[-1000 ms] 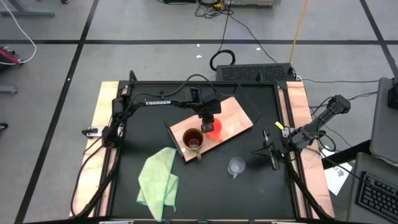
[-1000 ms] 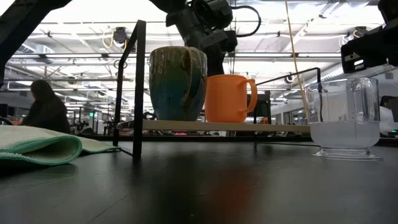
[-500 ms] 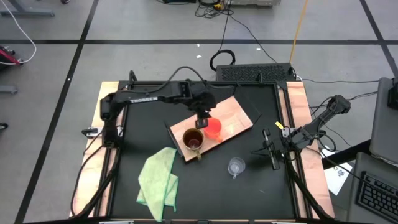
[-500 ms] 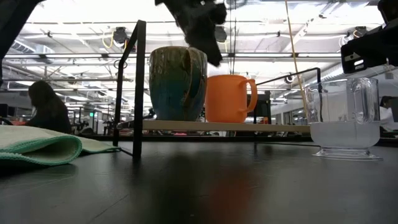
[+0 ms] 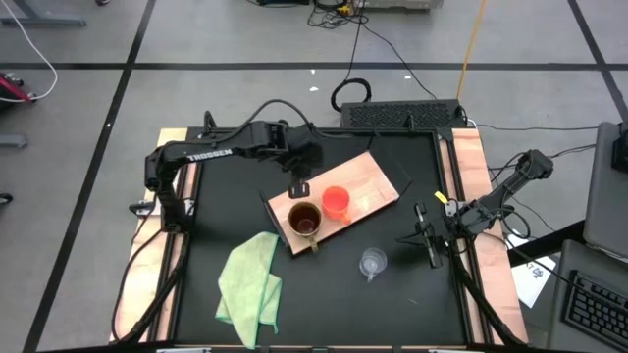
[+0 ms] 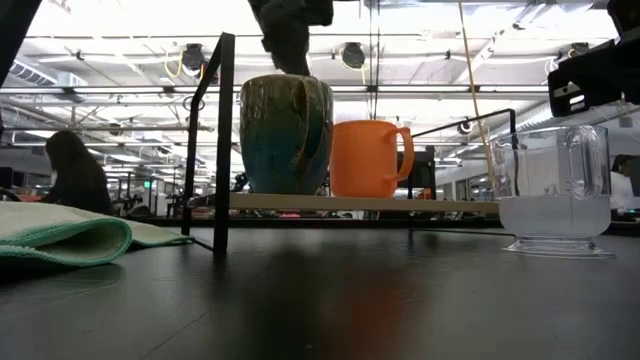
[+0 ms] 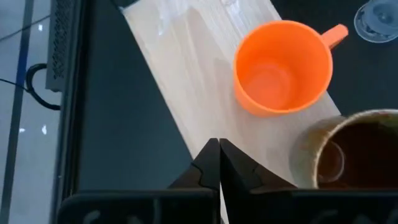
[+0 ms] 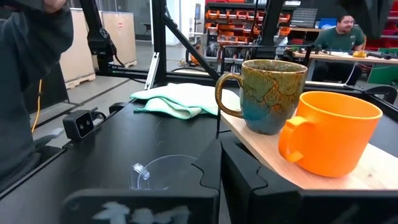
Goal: Stack small to large cups/mugs on shelf
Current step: Put the transparent mug on the shelf
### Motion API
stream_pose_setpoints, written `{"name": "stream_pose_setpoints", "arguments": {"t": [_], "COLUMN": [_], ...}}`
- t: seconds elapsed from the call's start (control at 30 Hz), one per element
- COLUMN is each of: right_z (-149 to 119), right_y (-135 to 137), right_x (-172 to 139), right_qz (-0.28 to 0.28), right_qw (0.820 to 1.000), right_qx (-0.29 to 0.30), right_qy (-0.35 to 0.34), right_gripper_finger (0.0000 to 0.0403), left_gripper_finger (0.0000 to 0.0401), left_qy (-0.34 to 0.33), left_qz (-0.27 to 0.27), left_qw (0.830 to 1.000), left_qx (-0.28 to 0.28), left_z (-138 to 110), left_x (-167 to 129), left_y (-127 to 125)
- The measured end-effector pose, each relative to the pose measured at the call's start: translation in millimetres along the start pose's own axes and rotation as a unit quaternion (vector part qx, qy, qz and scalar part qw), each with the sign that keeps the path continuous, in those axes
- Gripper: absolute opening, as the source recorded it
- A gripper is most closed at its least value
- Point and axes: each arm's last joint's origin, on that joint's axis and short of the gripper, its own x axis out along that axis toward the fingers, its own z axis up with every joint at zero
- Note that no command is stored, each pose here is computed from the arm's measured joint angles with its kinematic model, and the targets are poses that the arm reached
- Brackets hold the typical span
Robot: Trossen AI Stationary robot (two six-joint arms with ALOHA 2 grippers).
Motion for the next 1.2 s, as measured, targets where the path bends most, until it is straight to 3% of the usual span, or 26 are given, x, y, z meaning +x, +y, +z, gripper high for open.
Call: {"name": "stream_pose_setpoints", "arguments": {"t": [0.27, 0.5, 0.73, 0.93, 1.07, 1.2], "right_z": [-7, -6, -3, -1, 2, 2], "right_y": [0, 0, 0, 0, 0, 0], "right_x": [0, 0, 0, 0, 0, 0], "right_qz": [-0.001, -0.001, 0.0, 0.001, 0.001, 0.001], "right_qw": [0.999, 1.0, 0.999, 0.998, 0.998, 0.998], "right_qx": [-0.012, -0.014, -0.029, -0.063, -0.065, -0.065], "right_qy": [0.035, 0.027, 0.012, 0.005, -0.012, -0.011], "right_gripper_finger": [0.0, 0.0, 0.0, 0.0, 0.0, 0.0], "left_gripper_finger": [0.0001, 0.0001, 0.0, 0.0, 0.0, 0.0], "left_qy": [-0.022, -0.132, -0.271, -0.348, -0.39, -0.436], "left_qz": [0.006, 0.034, 0.021, 0.008, -0.021, -0.012], "left_qw": [1.0, 0.99, 0.961, 0.935, 0.92, 0.9], "left_qx": [0.009, -0.03, -0.056, -0.062, -0.032, -0.002], "left_z": [-18, -69, -130, -168, -187, -205], "left_x": [-34, -60, -62, -53, -44, -30], "left_y": [-3, -4, -25, -42, -55, -66]}}
